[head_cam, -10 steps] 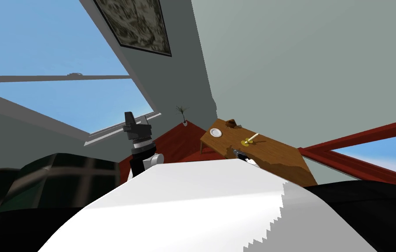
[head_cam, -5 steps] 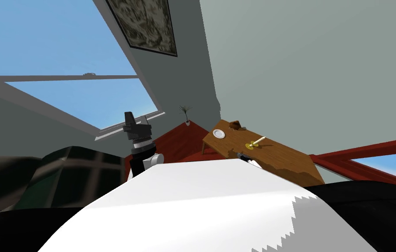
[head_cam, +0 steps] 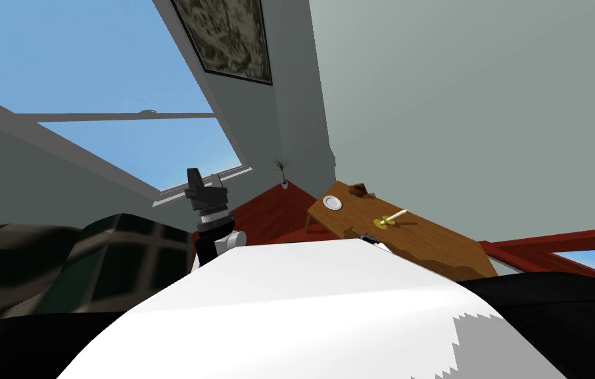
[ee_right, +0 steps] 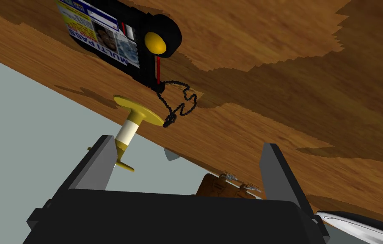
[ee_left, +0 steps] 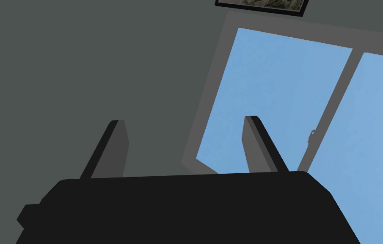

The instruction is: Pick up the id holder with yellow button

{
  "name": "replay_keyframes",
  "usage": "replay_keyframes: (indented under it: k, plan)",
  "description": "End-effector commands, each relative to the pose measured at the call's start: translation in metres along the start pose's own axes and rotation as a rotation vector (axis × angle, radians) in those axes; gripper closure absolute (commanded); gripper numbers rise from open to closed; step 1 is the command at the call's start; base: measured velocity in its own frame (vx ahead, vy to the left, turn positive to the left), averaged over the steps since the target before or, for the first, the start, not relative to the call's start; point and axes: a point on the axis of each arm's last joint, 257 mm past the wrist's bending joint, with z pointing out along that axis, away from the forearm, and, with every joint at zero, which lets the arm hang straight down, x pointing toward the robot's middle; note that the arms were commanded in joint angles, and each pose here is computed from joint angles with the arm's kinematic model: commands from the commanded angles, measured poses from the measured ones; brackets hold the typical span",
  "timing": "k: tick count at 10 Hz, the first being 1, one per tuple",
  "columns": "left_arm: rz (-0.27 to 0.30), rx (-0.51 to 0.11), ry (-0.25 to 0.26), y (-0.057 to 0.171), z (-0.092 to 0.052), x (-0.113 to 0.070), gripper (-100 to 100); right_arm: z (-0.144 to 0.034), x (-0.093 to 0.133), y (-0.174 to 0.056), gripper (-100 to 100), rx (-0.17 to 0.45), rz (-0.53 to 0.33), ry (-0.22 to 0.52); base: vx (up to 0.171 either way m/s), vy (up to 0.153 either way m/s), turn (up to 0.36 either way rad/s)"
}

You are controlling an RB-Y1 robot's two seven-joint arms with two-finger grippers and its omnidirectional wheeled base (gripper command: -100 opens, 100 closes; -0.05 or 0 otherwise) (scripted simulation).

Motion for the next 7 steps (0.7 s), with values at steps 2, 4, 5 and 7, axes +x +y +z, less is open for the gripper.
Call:
replay_keyframes:
  k: [2, 4, 5, 7]
  plan:
    - [0.000, 0.000, 0.000, 0.000, 0.000, 0.000, 0, 0.006, 0.017, -0.026, -100, 0.066, -0.061, 0.051, 0.014, 0.020, 0.107]
    - [0.000, 0.000, 0.000, 0.000, 0.000, 0.000, 0, 0.009, 0.027, -0.043, -100, 0.110, -0.101, 0.084, 0.022, 0.028, 0.108]
    - [0.000, 0.000, 0.000, 0.000, 0.000, 0.000, 0, 0.010, 0.033, -0.053, -100, 0.135, -0.124, 0.103, 0.012, 0.022, 0.082]
    - [0.000, 0.000, 0.000, 0.000, 0.000, 0.000, 0, 0.009, 0.029, -0.047, 0, 0.122, -0.112, 0.093, 0.002, 0.005, 0.007]
